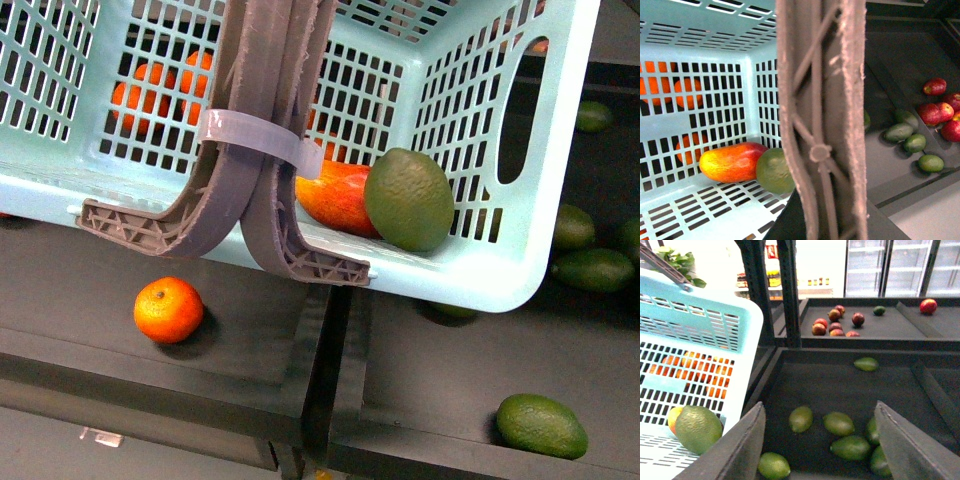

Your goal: Pick mango and avocado into basket

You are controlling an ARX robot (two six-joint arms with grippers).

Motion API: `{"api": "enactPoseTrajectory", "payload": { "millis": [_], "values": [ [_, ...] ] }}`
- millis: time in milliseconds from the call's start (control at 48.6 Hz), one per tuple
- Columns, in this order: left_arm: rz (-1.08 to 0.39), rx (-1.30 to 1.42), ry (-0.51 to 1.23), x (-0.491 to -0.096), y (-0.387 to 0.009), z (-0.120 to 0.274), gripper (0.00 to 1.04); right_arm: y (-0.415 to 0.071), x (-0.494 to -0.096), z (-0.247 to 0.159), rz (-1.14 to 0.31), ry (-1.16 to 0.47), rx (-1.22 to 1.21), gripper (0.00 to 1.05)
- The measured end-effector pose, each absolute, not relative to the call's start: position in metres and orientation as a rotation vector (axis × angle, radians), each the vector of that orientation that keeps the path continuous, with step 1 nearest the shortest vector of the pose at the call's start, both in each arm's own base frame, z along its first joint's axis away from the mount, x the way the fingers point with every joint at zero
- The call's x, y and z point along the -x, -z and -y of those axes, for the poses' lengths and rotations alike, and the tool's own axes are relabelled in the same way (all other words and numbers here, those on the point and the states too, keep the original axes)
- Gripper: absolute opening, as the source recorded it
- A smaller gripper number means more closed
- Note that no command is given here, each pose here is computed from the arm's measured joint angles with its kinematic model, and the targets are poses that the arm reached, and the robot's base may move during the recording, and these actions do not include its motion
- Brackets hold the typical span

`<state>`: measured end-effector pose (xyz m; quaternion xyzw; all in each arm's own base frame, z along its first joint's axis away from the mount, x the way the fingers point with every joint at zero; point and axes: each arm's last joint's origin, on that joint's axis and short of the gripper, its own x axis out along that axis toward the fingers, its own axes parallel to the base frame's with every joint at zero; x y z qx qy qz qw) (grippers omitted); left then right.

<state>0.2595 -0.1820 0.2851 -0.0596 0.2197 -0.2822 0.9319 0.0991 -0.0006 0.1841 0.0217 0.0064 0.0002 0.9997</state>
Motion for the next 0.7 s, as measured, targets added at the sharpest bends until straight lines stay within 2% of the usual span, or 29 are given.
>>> {"api": "enactPoseTrajectory", "payload": {
  "millis": [165,206,247,309,350,699],
  "values": [
    [-0.450,0.121,0.578,-0.260,-0.285,0.182,0.06,-0.180,-0.098,0.000,-0.001,0.003,-0.011,0.31],
    [-0.450,0.122,0.578,-0.260,-0.285,0.182,0.06,-0.179,-0.098,0.000,-0.002,0.002,-0.010,0.26],
    [-0.451,0.125,0.578,-0.260,-0.285,0.182,0.06,-0.177,-0.098,0.000,-0.004,0.003,-0.007,0.16],
    [-0.451,0.124,0.578,-0.259,-0.285,0.182,0.06,-0.176,-0.098,0.000,-0.002,0.002,-0.006,0.05],
    [-0.450,0.124,0.578,-0.260,-0.285,0.182,0.06,-0.176,-0.098,0.000,-0.002,0.002,-0.005,0.01],
    [-0.450,0.124,0.578,-0.260,-0.285,0.182,0.06,-0.165,-0.098,0.000,-0.001,0.002,-0.003,0.02]
  ]
}}
